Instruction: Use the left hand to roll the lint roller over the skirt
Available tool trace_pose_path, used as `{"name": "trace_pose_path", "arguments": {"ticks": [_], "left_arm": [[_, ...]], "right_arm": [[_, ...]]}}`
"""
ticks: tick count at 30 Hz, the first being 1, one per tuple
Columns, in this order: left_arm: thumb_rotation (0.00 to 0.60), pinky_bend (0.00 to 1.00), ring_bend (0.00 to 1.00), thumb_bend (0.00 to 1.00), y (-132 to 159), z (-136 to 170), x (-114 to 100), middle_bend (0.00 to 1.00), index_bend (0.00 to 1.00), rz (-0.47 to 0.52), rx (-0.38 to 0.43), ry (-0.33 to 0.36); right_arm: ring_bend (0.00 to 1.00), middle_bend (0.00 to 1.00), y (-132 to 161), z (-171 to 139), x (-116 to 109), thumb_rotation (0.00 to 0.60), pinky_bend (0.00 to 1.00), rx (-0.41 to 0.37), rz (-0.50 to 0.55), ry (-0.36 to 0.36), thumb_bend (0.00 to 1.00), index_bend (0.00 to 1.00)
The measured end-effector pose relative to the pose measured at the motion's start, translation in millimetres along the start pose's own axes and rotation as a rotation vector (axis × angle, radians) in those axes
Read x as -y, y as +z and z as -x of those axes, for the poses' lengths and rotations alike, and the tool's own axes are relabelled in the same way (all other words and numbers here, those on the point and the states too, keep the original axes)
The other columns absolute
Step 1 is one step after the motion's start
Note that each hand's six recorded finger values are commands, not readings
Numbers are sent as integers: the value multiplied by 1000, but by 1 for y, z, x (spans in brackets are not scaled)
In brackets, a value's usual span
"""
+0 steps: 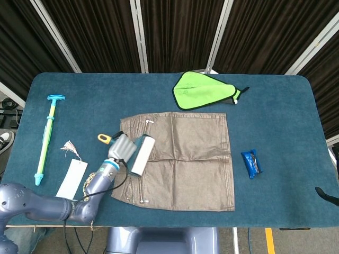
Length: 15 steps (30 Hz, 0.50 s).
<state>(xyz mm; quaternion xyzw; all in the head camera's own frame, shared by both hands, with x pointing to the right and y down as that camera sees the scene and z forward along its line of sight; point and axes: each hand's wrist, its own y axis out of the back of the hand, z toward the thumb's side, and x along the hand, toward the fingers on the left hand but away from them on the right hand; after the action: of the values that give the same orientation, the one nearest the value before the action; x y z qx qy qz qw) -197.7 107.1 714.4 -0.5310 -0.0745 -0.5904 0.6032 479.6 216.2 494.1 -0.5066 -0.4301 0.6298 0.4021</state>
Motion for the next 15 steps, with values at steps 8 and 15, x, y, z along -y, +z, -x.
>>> {"name": "trace_pose_path", "arguments": {"ticks": [8, 15], "left_arm": [[600, 499, 424, 937, -16, 2, 33, 544, 723, 4, -24, -50], [600, 498, 424, 938, -39, 3, 52, 544, 723, 23, -68, -73]], "right_arm": [[0, 0, 2, -1, -1, 600, 0, -5, -2, -3, 0, 0], [0, 0, 2, -2, -1, 600, 0, -6, -3, -5, 0, 0]]}}
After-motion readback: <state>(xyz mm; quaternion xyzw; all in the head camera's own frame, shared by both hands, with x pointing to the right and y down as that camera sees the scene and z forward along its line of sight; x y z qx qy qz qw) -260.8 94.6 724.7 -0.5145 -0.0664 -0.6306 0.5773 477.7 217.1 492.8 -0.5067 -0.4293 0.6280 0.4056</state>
